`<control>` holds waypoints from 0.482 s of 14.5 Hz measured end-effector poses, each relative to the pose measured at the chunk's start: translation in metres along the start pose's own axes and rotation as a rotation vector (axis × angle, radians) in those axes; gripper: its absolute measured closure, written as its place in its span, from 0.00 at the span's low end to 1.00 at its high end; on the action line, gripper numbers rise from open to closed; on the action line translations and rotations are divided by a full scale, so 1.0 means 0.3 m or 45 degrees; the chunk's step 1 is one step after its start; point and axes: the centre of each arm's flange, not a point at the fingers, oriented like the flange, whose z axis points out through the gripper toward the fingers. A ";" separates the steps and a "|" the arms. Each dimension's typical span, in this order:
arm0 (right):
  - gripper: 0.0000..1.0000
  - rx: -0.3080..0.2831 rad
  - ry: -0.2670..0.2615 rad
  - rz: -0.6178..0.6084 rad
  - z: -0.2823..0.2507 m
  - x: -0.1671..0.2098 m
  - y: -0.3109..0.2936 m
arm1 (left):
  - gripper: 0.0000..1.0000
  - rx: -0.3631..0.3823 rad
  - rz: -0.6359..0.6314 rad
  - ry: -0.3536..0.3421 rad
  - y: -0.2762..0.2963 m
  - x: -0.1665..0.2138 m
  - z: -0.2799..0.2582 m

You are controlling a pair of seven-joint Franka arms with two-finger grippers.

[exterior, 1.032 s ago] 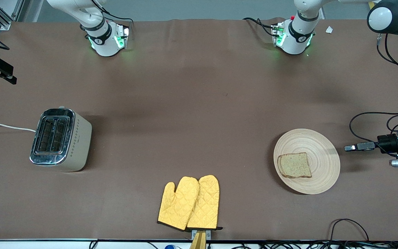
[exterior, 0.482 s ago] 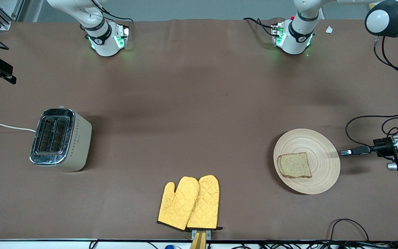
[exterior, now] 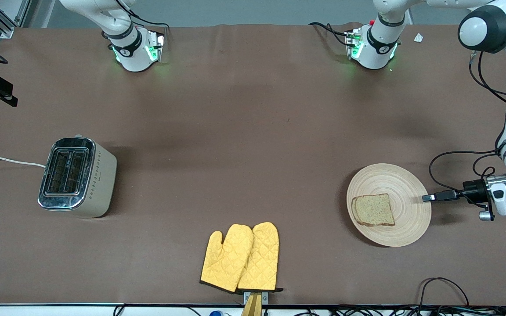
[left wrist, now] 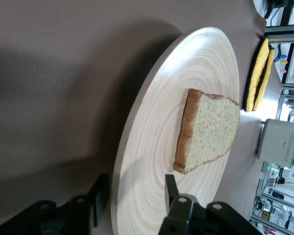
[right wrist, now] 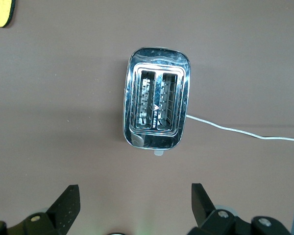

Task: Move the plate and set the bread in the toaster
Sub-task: 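Reach the left gripper down to the wooden plate's rim, then push the plate with the left gripper toward the table's middle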

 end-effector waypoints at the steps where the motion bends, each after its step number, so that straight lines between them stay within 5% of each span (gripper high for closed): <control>1: 0.00 0.000 -0.001 -0.002 0.000 0.000 -0.002 | 0.49 -0.003 -0.002 -0.001 -0.004 0.000 0.006; 7: 0.00 0.000 -0.003 -0.004 0.001 0.001 -0.005 | 0.70 -0.007 -0.011 -0.004 -0.021 -0.002 0.018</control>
